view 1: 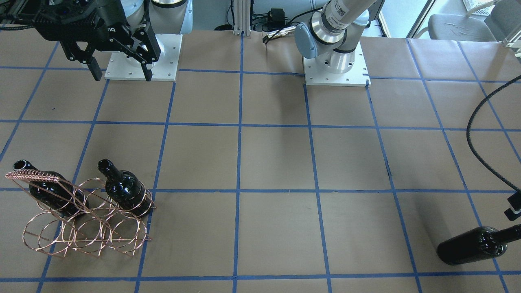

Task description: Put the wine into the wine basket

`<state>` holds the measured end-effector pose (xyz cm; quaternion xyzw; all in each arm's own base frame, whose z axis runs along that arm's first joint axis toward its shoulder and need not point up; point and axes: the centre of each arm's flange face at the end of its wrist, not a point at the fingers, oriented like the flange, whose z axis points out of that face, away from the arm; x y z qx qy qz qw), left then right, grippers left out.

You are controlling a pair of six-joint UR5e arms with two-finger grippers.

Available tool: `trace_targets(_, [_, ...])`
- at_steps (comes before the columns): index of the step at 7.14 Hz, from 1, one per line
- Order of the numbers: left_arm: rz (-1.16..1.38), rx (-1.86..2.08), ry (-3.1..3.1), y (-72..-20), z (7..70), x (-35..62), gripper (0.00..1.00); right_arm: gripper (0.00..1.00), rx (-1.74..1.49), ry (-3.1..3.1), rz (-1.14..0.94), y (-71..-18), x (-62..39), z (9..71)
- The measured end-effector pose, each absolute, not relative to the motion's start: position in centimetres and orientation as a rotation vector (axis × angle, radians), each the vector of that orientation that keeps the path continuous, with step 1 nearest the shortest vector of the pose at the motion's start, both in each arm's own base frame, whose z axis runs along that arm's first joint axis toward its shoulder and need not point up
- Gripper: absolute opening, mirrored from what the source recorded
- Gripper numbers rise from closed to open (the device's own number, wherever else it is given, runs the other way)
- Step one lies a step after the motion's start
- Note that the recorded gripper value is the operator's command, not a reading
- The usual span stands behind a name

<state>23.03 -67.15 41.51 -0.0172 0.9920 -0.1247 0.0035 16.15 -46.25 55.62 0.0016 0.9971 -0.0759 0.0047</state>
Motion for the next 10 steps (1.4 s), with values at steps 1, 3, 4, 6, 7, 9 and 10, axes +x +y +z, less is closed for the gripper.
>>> trace_targets(1, [-0.399, -0.064, 3.115, -67.5, 41.1, 23.1, 1.00, 1.00, 0.005, 3.123, -0.238, -46.3, 16.1, 55.6])
trace_targets(3, [-0.417, -0.053, 3.112, -68.4, 40.9, 22.8, 1.00, 1.00, 0.005, 3.123, -0.237, -46.3, 16.1, 55.6])
trace_targets(4, [-0.426, -0.046, 3.119, -69.0, 40.7, 22.3, 1.00, 1.00, 0.005, 3.123, -0.238, -46.3, 16.1, 55.6])
trace_targets(6, [-0.432, -0.040, 3.144, -70.2, 39.8, 21.1, 0.96, 1.00, 0.006, 3.123, -0.239, -46.2, 16.1, 55.6])
trace_targets(7, [-0.423, -0.035, 3.151, -70.6, 39.1, 21.0, 0.96, 1.00, 0.007, 3.123, -0.238, -46.2, 16.1, 55.6])
trace_targets(9, [-0.393, -0.021, 3.156, -71.1, 37.7, 21.3, 0.75, 1.00, 0.008, 3.126, -0.238, -46.2, 16.1, 55.6])
trace_targets(10, [-0.379, -0.012, 3.153, -71.1, 37.3, 21.4, 0.75, 1.00, 0.008, 3.126, -0.238, -46.2, 16.1, 55.7])
